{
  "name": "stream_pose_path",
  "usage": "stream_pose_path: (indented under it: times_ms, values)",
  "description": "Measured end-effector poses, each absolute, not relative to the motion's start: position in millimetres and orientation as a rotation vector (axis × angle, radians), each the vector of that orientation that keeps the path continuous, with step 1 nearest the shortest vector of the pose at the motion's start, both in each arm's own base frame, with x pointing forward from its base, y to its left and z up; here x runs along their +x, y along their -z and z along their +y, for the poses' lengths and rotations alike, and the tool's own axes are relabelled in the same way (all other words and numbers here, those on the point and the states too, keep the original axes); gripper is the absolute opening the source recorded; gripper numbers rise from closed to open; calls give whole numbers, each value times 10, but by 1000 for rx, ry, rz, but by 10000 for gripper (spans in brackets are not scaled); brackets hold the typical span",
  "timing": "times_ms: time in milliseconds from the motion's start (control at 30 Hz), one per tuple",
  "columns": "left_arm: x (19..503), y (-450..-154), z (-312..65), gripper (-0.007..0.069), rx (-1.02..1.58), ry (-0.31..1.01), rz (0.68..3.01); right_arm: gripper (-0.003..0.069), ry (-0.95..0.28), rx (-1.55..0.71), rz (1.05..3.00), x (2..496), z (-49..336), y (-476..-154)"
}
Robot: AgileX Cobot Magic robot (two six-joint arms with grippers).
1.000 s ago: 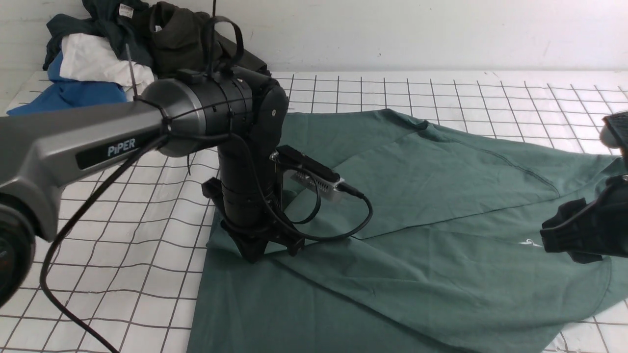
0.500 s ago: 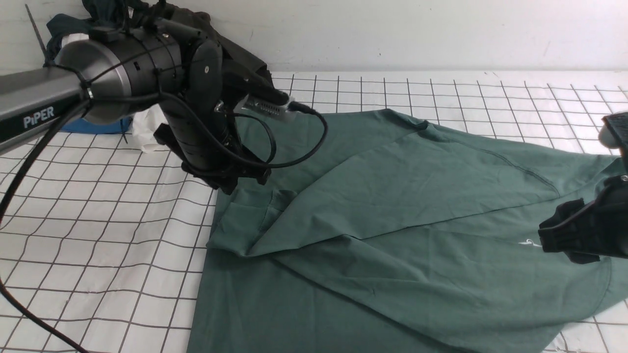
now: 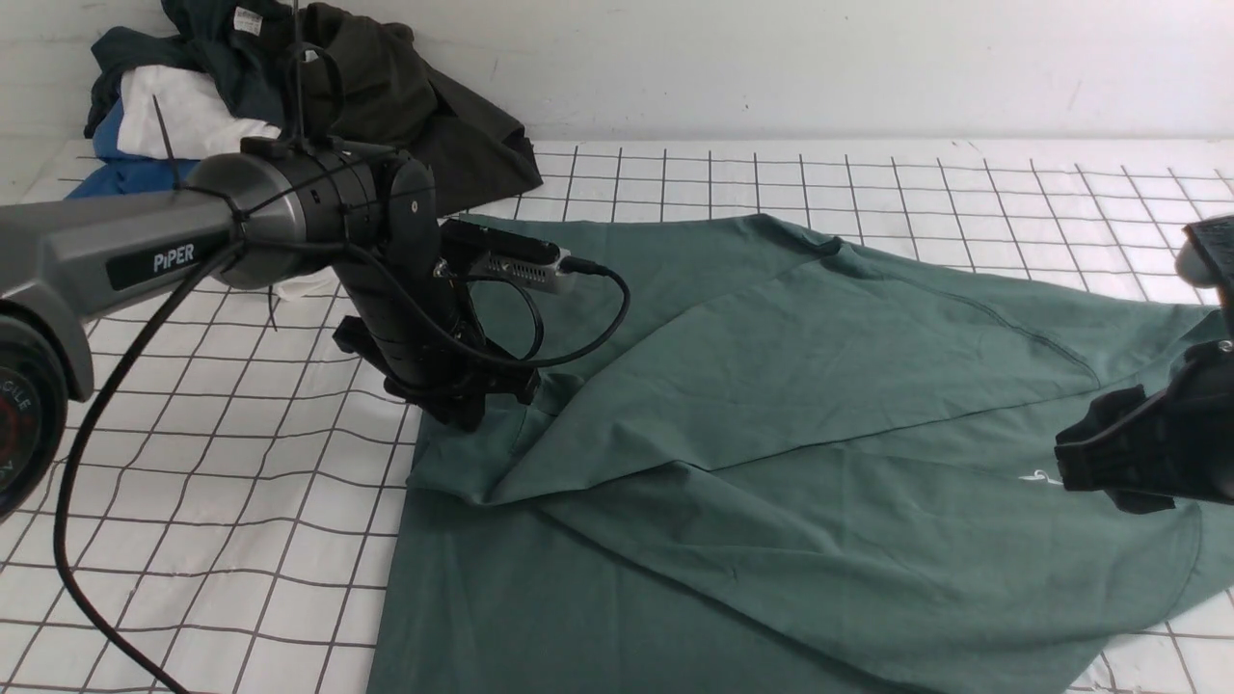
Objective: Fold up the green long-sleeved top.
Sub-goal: Use both arms simultaneously to clamp the lower edge of the clothing fabric
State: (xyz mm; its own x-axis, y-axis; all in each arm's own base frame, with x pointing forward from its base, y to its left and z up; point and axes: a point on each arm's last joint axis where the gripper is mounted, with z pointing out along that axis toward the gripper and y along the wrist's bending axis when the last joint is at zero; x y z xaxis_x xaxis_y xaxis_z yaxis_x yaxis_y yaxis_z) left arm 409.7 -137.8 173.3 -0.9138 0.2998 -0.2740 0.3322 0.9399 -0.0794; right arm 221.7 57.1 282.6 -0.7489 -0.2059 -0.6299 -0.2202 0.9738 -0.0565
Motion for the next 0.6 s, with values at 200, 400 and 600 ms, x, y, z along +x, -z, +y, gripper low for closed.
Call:
stream_pose_path:
  times_ms: [200,400,600]
  values:
    - [3969,-2035,-1344,-7,487,186,2852,351,-26,-302,2437,2217,571,-2827]
    - [3694,-2186,-1252,-7,510,165,2922,351,-24,-307,2437,2217,571,-2827]
    - [3523,-1920,-1171,13,479,115,2997,351,-32,-312,2434,2218,577,-2828]
